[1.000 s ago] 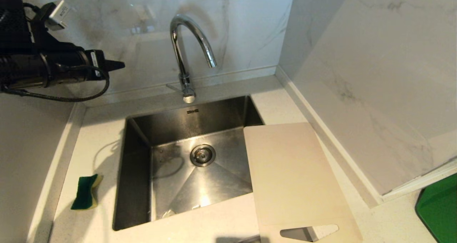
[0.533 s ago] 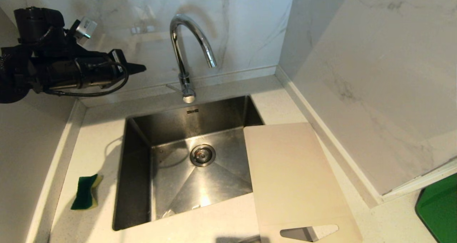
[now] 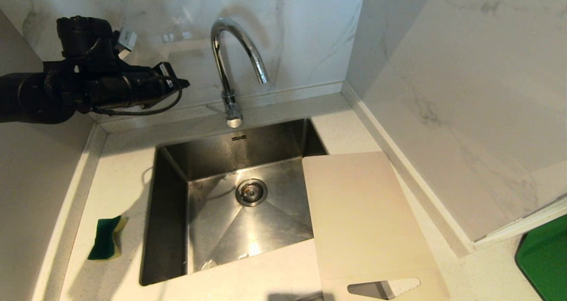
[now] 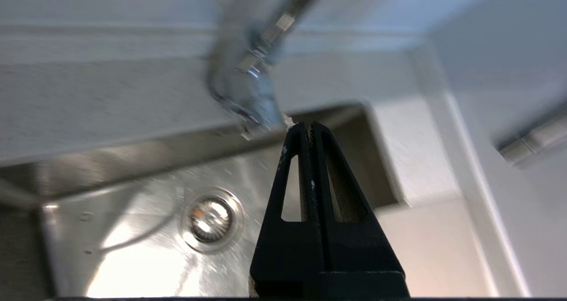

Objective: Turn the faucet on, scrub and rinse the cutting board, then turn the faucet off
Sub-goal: Turn on the tap

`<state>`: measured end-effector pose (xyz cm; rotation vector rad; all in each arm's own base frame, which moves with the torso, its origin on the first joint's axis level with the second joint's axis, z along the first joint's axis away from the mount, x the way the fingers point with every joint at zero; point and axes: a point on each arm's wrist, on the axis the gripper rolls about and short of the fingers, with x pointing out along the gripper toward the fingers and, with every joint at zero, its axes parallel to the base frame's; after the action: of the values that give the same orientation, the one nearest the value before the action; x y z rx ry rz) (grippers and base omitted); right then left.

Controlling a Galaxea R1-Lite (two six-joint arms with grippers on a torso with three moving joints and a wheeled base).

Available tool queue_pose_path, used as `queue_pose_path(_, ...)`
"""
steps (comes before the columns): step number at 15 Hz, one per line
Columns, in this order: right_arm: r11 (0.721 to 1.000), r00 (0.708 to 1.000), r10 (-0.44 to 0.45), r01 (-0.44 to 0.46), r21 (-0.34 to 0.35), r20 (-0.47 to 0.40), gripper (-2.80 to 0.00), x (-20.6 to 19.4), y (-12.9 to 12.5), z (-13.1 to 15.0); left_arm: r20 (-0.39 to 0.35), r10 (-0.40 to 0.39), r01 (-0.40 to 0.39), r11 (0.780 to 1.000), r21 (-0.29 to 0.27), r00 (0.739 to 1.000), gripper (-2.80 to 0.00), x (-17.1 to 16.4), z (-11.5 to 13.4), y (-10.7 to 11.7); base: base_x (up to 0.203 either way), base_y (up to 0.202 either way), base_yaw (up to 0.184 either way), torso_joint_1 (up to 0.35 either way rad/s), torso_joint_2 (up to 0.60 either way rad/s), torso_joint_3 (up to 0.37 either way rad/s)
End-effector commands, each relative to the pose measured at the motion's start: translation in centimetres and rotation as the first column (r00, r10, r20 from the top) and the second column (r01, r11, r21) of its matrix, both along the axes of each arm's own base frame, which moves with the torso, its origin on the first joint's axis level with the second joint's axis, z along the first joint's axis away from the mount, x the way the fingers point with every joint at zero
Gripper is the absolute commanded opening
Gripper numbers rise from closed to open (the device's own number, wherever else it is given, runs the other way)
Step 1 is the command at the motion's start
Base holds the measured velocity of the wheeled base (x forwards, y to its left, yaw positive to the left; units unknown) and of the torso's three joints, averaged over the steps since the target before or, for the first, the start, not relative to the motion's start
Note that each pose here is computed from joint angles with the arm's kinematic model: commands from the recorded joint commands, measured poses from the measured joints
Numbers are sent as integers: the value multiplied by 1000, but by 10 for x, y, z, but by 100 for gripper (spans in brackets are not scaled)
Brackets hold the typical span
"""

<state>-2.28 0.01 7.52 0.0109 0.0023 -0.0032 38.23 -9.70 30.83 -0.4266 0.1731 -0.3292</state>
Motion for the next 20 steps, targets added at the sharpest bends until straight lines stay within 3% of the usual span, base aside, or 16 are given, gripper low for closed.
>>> queue_pose_path(1, 1000, 1000, 0, 0, 1, -1, -280, 0, 0, 0, -6, 36, -36, 999, 7, 999, -280, 8, 1, -14, 0, 0, 0, 0, 0, 0)
queue_pose_path(4, 1000, 1000, 0, 0, 1, -1, -280, 0, 0, 0, 1, 91, -91, 995, 31, 996, -280, 15, 2, -32, 0, 0, 0, 0, 0, 0)
queue_pose_path(6, 1000, 1000, 0, 0, 0, 1, -280, 0, 0, 0, -5, 130, -129, 986, 104, 992, -280, 24, -9, -46, 0, 0, 0, 0, 0, 0)
queue_pose_path(9, 1000, 1000, 0, 0, 0, -1, -280, 0, 0, 0, -7, 151, -149, 979, 138, 988, -280, 27, -16, -50, 0, 0, 0, 0, 0, 0)
queue_pose_path(10, 1000, 1000, 0, 0, 1, -1, -280, 0, 0, 0, -10, 161, -158, 977, 146, 987, -57, 29, -18, -51, 0, 0, 0, 0, 0, 0)
queue_pose_path(11, 1000, 1000, 0, 0, 0, 0, -280, 0, 0, 0, -8, 173, -170, 973, 154, 985, 0, 30, -19, -51, 0, 0, 0, 0, 0, 0)
queue_pose_path(16, 1000, 1000, 0, 0, 0, -1, -280, 0, 0, 0, -11, 197, -190, 955, 228, 980, 0, 28, -23, -55, 0, 0, 0, 0, 0, 0)
queue_pose_path(20, 1000, 1000, 0, 0, 0, -1, -280, 0, 0, 0, 8, 294, -284, 915, 287, 956, 0, 31, -30, -62, 0, 0, 0, 0, 0, 0)
